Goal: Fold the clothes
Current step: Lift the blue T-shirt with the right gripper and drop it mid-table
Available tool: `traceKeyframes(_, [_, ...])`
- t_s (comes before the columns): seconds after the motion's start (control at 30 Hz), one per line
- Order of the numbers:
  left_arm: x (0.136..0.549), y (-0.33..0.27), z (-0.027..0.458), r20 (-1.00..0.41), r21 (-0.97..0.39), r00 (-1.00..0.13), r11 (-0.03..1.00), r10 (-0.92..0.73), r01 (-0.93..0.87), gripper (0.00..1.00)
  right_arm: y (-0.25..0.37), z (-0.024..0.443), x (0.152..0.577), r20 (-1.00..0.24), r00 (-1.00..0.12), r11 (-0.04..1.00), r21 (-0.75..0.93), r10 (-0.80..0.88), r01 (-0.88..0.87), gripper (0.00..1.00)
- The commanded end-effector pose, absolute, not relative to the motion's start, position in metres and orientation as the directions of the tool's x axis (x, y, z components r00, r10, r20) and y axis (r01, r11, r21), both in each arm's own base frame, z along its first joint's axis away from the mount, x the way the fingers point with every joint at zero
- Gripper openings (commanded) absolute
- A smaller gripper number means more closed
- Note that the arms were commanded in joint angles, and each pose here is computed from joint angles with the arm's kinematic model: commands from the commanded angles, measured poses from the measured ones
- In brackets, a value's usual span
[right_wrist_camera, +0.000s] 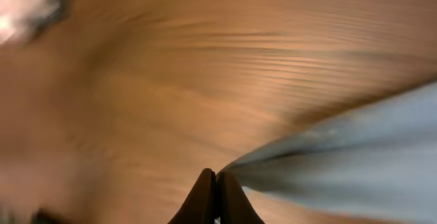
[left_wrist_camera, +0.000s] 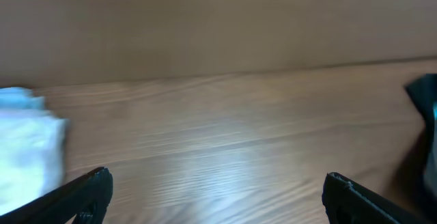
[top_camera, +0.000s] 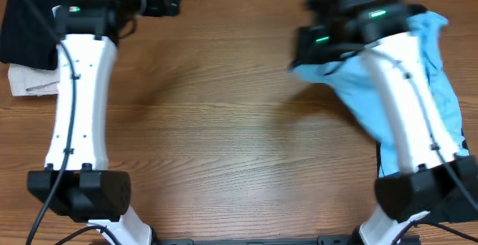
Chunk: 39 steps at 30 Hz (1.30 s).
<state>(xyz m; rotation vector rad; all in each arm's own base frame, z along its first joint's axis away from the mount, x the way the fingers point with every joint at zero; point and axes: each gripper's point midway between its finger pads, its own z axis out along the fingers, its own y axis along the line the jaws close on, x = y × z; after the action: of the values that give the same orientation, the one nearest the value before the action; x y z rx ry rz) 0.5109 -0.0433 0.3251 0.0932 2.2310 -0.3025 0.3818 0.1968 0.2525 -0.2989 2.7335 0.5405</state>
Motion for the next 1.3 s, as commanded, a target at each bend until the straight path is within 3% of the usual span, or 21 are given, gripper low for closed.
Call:
traceKeyframes(0.0, [0.51,-0.006,0.332,-0.786,-0.114,-0.618,0.984,-0.006,0.135,1.0,0.284,0.275,0.335,-0.421,-0.86,0.802,0.385,-0.288,-0.457,0.04])
traceKeyframes(0.17, [0.497,0.023,0.315,-0.732,-0.066,-0.682,0.996,-0.004,0.065,1.0,0.366,0.279,0.255,-0.447,-0.752,0.652,0.388,-0.484,-0.651,0.04])
traceKeyframes(0.3, [0.49,0.023,0.308,-0.707,-0.057,-0.707,0.995,0.014,0.077,1.0,0.386,0.278,0.215,-0.435,-0.705,0.593,0.384,-0.56,-0.708,0.04])
traceKeyframes(0.37, [0.489,0.019,0.307,-0.701,-0.066,-0.713,0.994,0.016,0.087,1.0,0.38,0.279,0.213,-0.417,-0.717,0.607,0.385,-0.558,-0.696,0.21])
traceKeyframes(0.43, [0.487,0.011,0.306,-0.696,-0.077,-0.718,0.991,0.024,0.108,1.0,0.365,0.28,0.223,-0.397,-0.752,0.655,0.374,-0.527,-0.657,0.41])
traceKeyframes(0.57, [0.487,-0.01,0.306,-0.697,-0.081,-0.714,0.983,0.063,0.165,1.0,0.323,0.284,0.258,-0.379,-0.816,0.747,0.354,-0.436,-0.563,0.53])
traceKeyframes(0.67, [0.486,-0.034,0.305,-0.696,-0.069,-0.709,0.972,0.114,0.225,1.0,0.279,0.285,0.292,-0.372,-0.869,0.824,0.337,-0.328,-0.455,0.68])
traceKeyframes(0.93, [0.474,-0.14,0.281,-0.66,-0.036,-0.673,0.881,0.333,0.471,1.0,0.146,0.28,0.371,-0.366,-0.931,0.957,0.272,0.002,-0.105,0.75])
traceKeyframes(1.27, [0.475,-0.269,0.187,-0.585,-0.056,-0.627,0.746,0.514,0.664,1.0,0.001,0.28,0.398,-0.364,-0.867,0.929,0.272,0.339,0.25,0.77])
